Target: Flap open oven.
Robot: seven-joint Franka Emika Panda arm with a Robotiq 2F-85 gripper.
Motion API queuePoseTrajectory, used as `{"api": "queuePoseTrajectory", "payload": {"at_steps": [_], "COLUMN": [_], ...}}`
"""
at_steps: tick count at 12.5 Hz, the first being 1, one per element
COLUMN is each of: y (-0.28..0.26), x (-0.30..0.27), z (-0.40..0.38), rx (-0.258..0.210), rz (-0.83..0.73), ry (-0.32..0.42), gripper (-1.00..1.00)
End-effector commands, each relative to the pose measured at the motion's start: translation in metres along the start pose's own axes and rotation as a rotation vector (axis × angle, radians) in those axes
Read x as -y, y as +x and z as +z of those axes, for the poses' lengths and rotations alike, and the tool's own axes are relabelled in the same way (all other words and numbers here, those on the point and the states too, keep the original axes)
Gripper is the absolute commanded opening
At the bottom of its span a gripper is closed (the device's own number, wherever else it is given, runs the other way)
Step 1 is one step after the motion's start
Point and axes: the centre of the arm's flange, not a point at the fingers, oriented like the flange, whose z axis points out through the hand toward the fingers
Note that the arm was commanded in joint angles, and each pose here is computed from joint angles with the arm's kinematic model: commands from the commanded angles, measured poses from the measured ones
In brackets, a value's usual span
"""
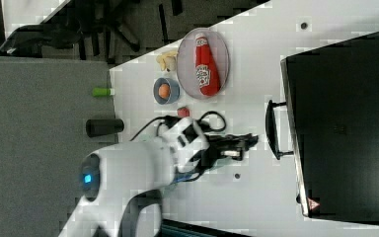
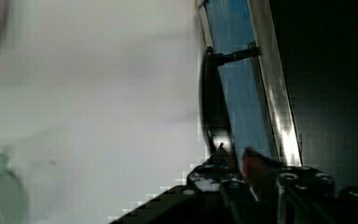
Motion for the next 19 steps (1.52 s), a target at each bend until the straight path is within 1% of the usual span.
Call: {"api": "queuePoseTrajectory", "payload": {"at_steps": [1, 4, 8, 9, 12, 13, 15, 19], "y": [0.006, 0.01, 0.015, 0.015, 0.018, 0.019, 0.021, 0.019], "x": [-0.016, -0.016, -0.011, -0.01, 0.002, 0.007, 0.021, 0.064], "z": [0.008, 0.038, 0.067, 0.074, 0.081, 0.081, 0.082, 0.089], "rx": [-0.055, -0.023, -0.009, 0.002, 0.015, 0.017, 0.03, 0.045], "rz": [-0.054, -0.057, -0.072, -0.075, -0.092, -0.116, -0.139, -0.173], "ry": [-0.025, -0.043, -0.064, -0.066, -0.074, -0.089, -0.147, -0.312], "gripper": [-0.65, -0.65, -0.65, -0.65, -0.65, -0.65, -0.65, -0.65]}}
